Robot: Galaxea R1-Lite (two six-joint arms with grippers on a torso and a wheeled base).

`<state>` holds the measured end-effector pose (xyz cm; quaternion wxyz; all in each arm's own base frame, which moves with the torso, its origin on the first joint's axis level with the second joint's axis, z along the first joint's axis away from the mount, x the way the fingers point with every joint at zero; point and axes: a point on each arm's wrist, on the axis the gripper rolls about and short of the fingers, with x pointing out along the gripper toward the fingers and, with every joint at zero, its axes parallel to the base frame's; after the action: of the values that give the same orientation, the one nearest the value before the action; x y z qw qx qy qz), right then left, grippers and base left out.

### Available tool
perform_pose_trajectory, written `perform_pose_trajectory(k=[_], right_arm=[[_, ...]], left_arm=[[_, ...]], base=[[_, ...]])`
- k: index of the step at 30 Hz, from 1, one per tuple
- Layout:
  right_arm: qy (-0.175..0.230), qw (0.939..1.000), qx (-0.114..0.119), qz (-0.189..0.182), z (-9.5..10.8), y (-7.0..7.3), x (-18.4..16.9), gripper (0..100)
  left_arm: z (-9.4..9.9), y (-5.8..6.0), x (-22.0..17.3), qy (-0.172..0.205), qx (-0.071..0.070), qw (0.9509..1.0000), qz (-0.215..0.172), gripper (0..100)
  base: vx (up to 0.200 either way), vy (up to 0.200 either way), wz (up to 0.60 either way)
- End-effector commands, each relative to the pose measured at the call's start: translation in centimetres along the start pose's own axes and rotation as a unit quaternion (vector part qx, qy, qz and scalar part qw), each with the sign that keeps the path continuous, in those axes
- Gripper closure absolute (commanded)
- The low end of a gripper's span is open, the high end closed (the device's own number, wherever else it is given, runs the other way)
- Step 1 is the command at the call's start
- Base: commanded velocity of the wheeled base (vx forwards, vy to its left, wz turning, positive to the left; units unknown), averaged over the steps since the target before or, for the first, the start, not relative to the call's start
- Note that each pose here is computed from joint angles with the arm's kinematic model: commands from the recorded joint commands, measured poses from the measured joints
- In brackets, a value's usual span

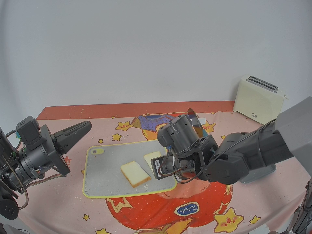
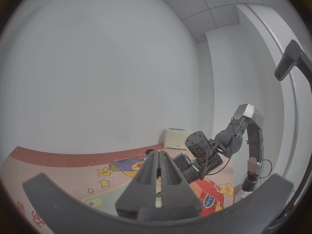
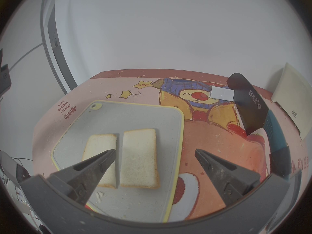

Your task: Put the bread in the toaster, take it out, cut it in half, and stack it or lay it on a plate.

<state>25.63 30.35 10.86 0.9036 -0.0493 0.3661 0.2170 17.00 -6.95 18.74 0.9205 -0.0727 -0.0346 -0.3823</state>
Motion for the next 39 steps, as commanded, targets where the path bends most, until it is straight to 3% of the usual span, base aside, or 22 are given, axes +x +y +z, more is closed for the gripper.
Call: perform_pose_trajectory(k=[1,12,20,28,29,36,37,38,39], right_arm=[[0.000,1.0000,-0.001,0.001,0.0,0.1,-0.1,100],[-0.027,0.9996,0.005,0.011,1.3,0.1,-1.8,100],[-0.031,0.9994,0.010,0.014,1.6,-0.4,-2.9,100],[-0.062,0.9975,0.025,0.020,3.0,-1.2,-5.6,100],[-0.075,0.9963,0.038,0.016,3.4,-2.4,-7.1,100],[-0.102,0.9923,0.069,-0.011,3.2,-6.7,-11.5,100],[-0.102,0.9923,0.069,-0.011,3.2,-6.7,-11.5,100],[-0.109,0.9903,0.082,-0.027,2.9,-8.4,-12.6,100],[-0.112,0.9892,0.089,-0.034,2.8,-9.2,-13.0,100]], left_arm=[[0.1,0.0,0.0,-0.001,0.000,1.0000,0.000,100],[0.1,0.0,0.0,-0.001,0.000,1.0000,0.000,100],[0.0,0.0,0.0,-0.001,0.000,1.0000,0.001,100],[0.0,0.0,0.0,-0.001,0.000,1.0000,0.001,100],[0.0,0.0,0.0,0.000,0.000,1.0000,0.000,100],[0.0,0.0,0.0,0.000,0.000,1.0000,0.000,100],[0.0,0.0,0.0,0.000,0.000,1.0000,0.000,100],[0.0,0.0,0.0,0.000,0.000,1.0000,0.001,100],[-0.1,0.0,0.0,0.001,-0.001,1.0000,0.000,100]], base=[[0.000,0.000,0.00],[0.000,0.000,0.00],[0.000,0.000,0.00],[0.000,0.000,0.00],[0.000,0.000,0.00],[0.000,0.000,0.00],[0.000,0.000,0.00],[0.000,0.000,0.00],[0.000,0.000,0.00]])
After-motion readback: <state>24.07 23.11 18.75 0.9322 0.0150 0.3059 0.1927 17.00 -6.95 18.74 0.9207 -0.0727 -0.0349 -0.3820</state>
